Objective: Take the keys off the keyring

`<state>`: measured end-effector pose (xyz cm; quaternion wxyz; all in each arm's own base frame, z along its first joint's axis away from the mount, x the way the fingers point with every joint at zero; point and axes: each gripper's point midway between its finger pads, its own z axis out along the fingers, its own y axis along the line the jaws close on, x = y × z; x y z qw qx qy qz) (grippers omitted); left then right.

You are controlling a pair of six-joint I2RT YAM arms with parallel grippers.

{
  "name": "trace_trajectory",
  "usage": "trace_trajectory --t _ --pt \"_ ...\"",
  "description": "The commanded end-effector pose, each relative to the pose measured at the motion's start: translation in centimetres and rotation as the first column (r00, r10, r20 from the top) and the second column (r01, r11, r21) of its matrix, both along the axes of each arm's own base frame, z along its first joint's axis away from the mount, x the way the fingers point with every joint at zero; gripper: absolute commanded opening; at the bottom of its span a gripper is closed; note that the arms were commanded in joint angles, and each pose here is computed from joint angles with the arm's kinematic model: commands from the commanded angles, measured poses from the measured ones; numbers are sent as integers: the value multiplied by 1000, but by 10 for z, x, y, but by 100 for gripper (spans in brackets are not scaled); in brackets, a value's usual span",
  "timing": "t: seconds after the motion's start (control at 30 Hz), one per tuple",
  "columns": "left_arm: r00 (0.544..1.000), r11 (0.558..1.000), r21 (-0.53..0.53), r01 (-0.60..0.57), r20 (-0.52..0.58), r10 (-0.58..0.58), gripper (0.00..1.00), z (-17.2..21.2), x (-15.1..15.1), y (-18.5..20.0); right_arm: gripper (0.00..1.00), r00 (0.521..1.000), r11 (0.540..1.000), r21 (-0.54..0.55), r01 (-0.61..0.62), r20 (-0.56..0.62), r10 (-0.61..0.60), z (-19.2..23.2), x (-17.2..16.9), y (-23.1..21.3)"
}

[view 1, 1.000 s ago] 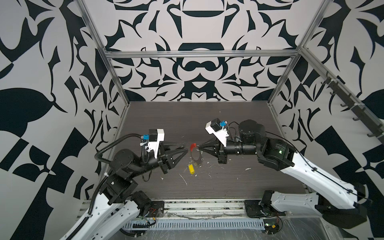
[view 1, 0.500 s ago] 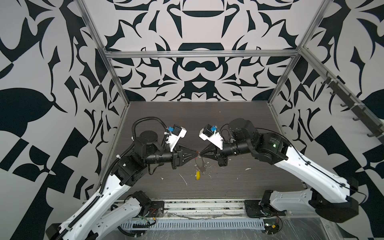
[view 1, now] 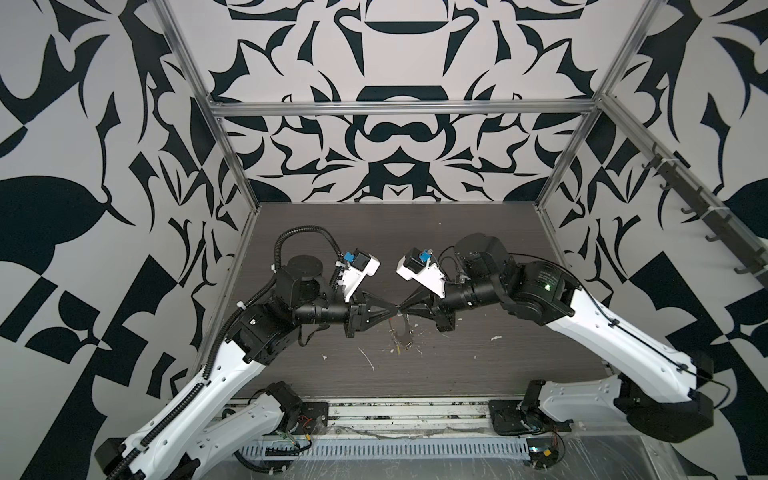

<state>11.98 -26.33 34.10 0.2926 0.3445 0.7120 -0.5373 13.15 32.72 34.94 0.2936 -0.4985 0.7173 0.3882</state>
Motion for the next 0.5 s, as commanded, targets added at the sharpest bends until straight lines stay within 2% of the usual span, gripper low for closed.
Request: trace_trajectory --t 0.0,0.07,0.1,0.2,0.27,0.4,0.47 --pt "1000 1000 -15 7 27 -7 0 11 -2 1 0 999 997 68 -34 41 31 24 -4 4" --pt "999 1000 -24 -3 48 4 0 14 -2 3 0 999 997 76 -28 37 25 25 -3 6" --pt "997 999 -31 -19 68 21 0 16 0 4 3 999 996 83 -22 36 19 26 -2 6" --pt "986 995 -48 -87 141 93 0 18 6 13 32 998 991 134 7 61 -15 35 1 4" --pt "971 989 -72 -127 197 138 0 22 7 20 41 993 982 183 43 97 -61 46 4 -2" --pt "921 971 -170 -169 325 217 0 36 5 34 51 972 954 278 115 166 -165 64 9 -19" --pt "895 959 -230 -167 372 245 0 44 3 38 53 965 939 319 129 177 -192 70 9 -25"
